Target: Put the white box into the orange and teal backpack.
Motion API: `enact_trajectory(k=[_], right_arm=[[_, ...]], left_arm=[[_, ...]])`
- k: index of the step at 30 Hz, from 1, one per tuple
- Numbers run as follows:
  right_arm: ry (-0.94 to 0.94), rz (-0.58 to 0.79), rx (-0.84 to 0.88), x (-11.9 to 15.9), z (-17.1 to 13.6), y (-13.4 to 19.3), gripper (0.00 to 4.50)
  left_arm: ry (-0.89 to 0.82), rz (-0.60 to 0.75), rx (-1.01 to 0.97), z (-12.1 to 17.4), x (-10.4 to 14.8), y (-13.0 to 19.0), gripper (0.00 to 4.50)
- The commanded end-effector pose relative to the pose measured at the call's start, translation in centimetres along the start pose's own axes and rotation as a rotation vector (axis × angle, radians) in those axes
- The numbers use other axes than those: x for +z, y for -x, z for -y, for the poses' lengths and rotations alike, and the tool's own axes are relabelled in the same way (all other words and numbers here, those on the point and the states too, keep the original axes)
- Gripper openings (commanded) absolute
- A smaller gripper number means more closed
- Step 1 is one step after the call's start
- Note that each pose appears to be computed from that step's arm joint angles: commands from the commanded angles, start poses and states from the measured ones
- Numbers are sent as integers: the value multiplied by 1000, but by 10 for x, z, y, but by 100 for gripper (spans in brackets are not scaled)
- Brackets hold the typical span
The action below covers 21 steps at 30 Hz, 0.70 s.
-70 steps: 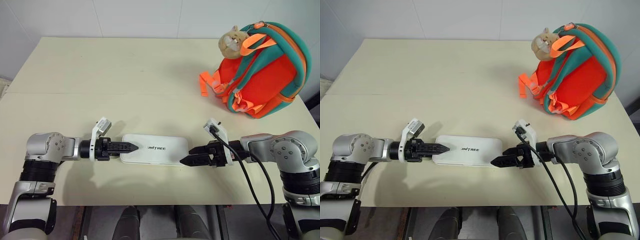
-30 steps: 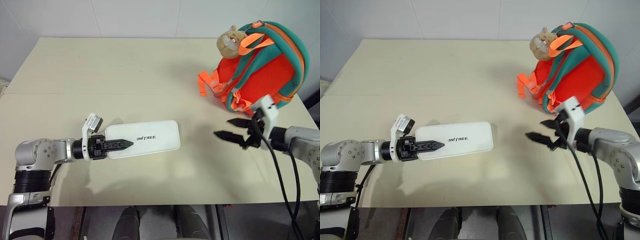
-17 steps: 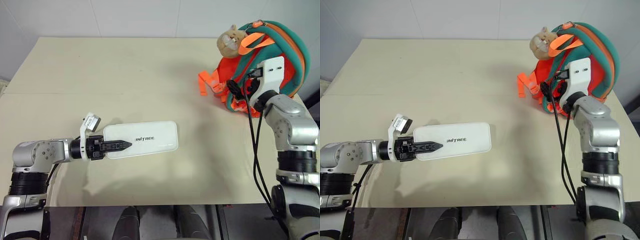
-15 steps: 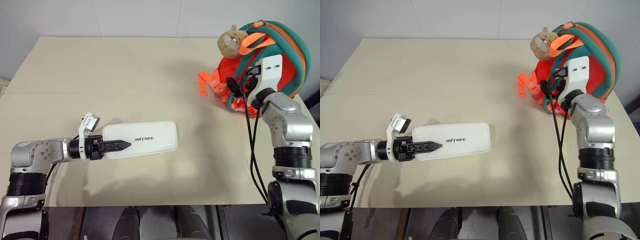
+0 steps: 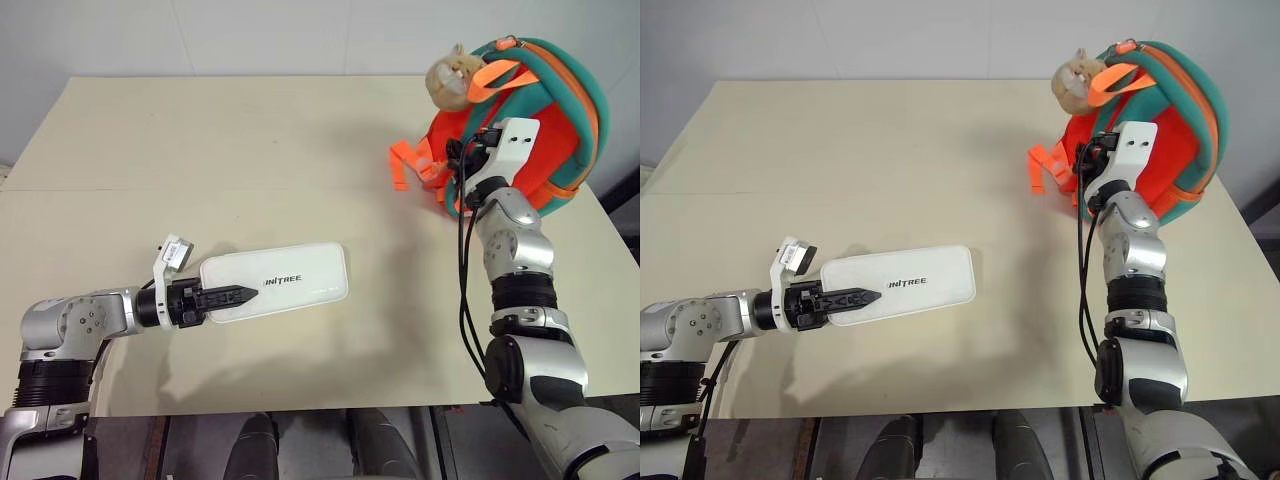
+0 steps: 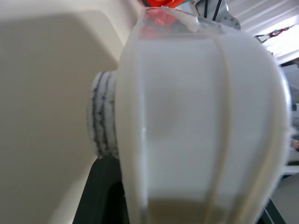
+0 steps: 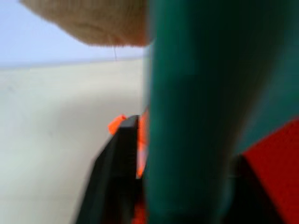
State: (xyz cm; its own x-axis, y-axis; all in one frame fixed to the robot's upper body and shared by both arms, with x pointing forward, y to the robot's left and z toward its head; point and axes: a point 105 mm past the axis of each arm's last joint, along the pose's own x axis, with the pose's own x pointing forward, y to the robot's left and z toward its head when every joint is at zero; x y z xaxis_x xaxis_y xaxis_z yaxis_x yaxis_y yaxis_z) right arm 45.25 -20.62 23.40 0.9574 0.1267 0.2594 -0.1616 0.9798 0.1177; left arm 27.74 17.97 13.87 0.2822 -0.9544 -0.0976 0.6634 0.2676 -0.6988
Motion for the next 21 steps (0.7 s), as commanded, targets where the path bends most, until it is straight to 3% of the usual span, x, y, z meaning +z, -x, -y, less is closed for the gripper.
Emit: enact_trajectory(k=[1,5,8,14,17,21], right_arm=[[-31,98,110,23,-18,-3,16],[-117,90,294,29,-46,1,5],[-196,49,532,37,-79,16,5],[-495,-149,1218,76,-165,104,5],[-542,-228,1385,88,-175,137,5],[-565,-363,1484,85,-175,169,5]], left_arm=[[2,-37,-32,8,-4,3,132],[-4,12,-6,5,1,9,132],[-18,94,2,9,16,26,132],[-36,208,121,17,30,73,132],[-62,260,162,22,38,84,132],[-74,289,207,23,39,93,132]])
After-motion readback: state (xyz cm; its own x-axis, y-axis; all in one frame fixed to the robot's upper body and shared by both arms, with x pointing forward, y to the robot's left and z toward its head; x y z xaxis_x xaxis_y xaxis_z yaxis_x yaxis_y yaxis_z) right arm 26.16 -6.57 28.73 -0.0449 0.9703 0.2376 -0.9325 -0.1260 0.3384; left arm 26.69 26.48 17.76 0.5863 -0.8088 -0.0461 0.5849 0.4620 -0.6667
